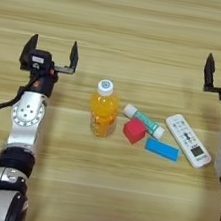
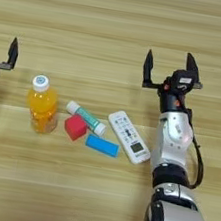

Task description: Move the objects on the table

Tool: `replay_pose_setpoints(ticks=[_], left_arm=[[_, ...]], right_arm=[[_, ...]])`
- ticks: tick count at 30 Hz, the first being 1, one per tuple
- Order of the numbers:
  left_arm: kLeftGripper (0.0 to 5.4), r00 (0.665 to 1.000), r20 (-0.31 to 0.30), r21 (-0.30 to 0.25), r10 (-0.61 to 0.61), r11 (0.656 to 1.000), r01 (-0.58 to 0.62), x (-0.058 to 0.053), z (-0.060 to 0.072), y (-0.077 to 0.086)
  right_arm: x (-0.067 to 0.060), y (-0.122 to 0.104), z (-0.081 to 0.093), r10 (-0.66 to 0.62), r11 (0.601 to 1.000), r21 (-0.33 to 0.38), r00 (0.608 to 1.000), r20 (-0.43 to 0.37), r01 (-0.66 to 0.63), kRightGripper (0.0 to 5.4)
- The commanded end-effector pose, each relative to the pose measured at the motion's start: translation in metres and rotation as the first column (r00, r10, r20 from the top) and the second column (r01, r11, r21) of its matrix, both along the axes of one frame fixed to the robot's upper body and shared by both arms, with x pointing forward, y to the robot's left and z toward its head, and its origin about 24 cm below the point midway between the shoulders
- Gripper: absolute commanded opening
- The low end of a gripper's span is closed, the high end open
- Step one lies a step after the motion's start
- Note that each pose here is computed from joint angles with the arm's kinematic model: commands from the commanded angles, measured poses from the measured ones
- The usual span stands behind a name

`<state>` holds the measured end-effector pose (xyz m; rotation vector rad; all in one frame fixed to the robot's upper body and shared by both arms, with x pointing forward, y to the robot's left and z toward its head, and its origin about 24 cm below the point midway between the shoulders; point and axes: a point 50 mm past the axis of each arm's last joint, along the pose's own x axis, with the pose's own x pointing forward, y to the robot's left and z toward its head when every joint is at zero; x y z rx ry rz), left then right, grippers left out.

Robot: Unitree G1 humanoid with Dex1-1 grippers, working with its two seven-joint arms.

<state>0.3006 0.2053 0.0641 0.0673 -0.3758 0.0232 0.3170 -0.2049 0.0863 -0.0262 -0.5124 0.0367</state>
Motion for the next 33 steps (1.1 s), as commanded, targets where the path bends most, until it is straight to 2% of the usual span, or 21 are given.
replay_pose_setpoints(ticks=[1, 3, 5, 7, 9, 11, 14, 22, 27, 33], left_arm=[[5.4, 0.999, 0.022, -0.007, -0.026, 1.0, 0.026, -0.011, 0.008, 0.006], [5.4, 0.996, 0.031, -0.024, -0.082, 0.996, 0.083, -0.02, 0.012, 0.005], [5.4, 0.977, 0.083, -0.085, -0.198, 0.975, 0.205, -0.033, 0.023, -0.002], [5.4, 0.943, 0.135, -0.113, -0.305, 0.941, 0.32, -0.049, 0.033, -0.011], [5.4, 0.908, 0.158, -0.138, -0.387, 0.902, 0.408, -0.062, 0.038, -0.017], [5.4, 0.863, 0.172, -0.164, -0.475, 0.85, 0.501, -0.073, 0.041, -0.023], [5.4, 0.812, 0.167, -0.171, -0.559, 0.795, 0.582, -0.083, 0.044, -0.029], [5.4, 0.719, 0.115, -0.147, -0.685, 0.704, 0.694, -0.104, 0.046, -0.032], [5.4, 0.711, 0.033, -0.121, -0.702, 0.704, 0.7, -0.105, 0.039, -0.032], [5.4, 0.725, -0.048, -0.112, -0.687, 0.725, 0.68, -0.1, 0.029, -0.032]], right_arm=[[-0.011, -0.002, 0.007, -0.029, 1.0, -0.002, 0.999, 0.043, 0.029, 5.39], [-0.014, -0.005, 0.01, -0.05, 0.999, 0.002, 0.997, 0.052, 0.05, 5.39], [-0.018, -0.008, 0.011, -0.076, 0.997, 0.008, 0.996, 0.051, 0.075, 5.39], [-0.023, -0.01, 0.009, -0.092, 0.996, 0.013, 0.995, 0.036, 0.091, 5.39], [-0.026, -0.008, 0.001, -0.1, 0.995, -0.007, 0.995, -0.007, 0.1, 5.39], [-0.028, -0.008, -0.008, -0.119, 0.993, -0.027, 0.991, -0.067, 0.117, 5.39], [-0.033, -0.005, -0.013, -0.134, 0.99, -0.048, 0.985, -0.107, 0.129, 5.39], [-0.05, 0.005, -0.015, -0.132, 0.991, -0.043, 0.983, -0.129, 0.128, 5.39], [-0.059, 0.008, -0.014, -0.128, 0.992, -0.028, 0.983, -0.131, 0.126, 5.39], [-0.068, 0.013, -0.011, -0.116, 0.993, -0.011, 0.985, -0.125, 0.116, 5.39]])
